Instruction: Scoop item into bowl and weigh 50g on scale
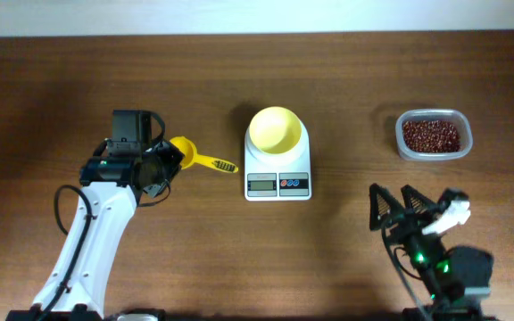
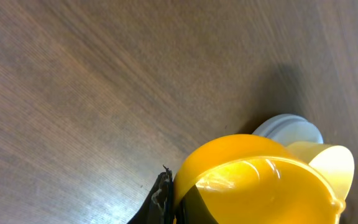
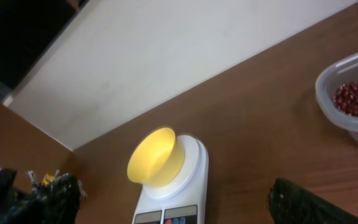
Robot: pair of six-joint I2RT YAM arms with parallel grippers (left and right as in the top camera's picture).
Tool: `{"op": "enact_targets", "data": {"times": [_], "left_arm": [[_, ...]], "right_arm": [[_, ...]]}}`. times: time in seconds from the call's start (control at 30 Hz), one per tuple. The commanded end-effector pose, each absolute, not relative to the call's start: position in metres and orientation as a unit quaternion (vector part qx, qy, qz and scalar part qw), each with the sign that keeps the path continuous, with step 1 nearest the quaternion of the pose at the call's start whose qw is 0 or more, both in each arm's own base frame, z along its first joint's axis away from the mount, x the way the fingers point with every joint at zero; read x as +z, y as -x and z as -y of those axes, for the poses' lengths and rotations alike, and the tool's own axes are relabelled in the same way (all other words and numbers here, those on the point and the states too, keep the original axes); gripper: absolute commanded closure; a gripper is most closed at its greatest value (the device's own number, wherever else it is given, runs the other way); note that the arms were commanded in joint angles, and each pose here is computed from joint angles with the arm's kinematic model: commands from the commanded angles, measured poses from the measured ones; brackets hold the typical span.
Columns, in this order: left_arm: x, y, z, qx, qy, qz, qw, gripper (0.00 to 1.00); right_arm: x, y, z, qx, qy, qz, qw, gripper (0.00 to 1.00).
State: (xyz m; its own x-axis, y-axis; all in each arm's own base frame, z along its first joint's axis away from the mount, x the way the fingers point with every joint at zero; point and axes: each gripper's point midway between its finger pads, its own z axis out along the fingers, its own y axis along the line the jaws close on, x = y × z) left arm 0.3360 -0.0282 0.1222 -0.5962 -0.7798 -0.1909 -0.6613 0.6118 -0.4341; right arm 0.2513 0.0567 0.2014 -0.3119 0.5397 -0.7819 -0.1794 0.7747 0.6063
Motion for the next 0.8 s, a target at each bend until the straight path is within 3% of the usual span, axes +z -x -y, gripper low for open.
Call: {"op": "enact_targets", "data": {"times": [0.0,0.13,0.23,0.57,0.77], "left_arm": [[0.126,-0.334,0.030,-0.166,0.410,-0.877,0.186,1.00],[0.126,-0.334,0.030,-0.166,0.410,-0.877,0.187,1.00],[0.126,-0.334,0.030,-0.166,0.410,-0.877,0.186,1.00],[0.125,-0.330,0.040,-0.185,0.448,-0.860,0.161,1.00],[0.125,-0.324,0.074,-0.198,0.434,-0.867,0.146,1.00]], "right_arm": [[0.211,-0.272,-0.080,0.348,-0.082,-0.784,0.507,0.01],[0.183,-0.291,-0.130,0.474,-0.005,-0.797,0.375,0.01],[0.162,-0.298,-0.143,0.532,-0.026,-0.791,0.302,0.01],[0.170,-0.281,-0.159,0.580,0.027,-0.770,0.266,0.01],[0.165,-0.260,-0.221,0.570,0.076,-0.781,0.245,0.01]]}}
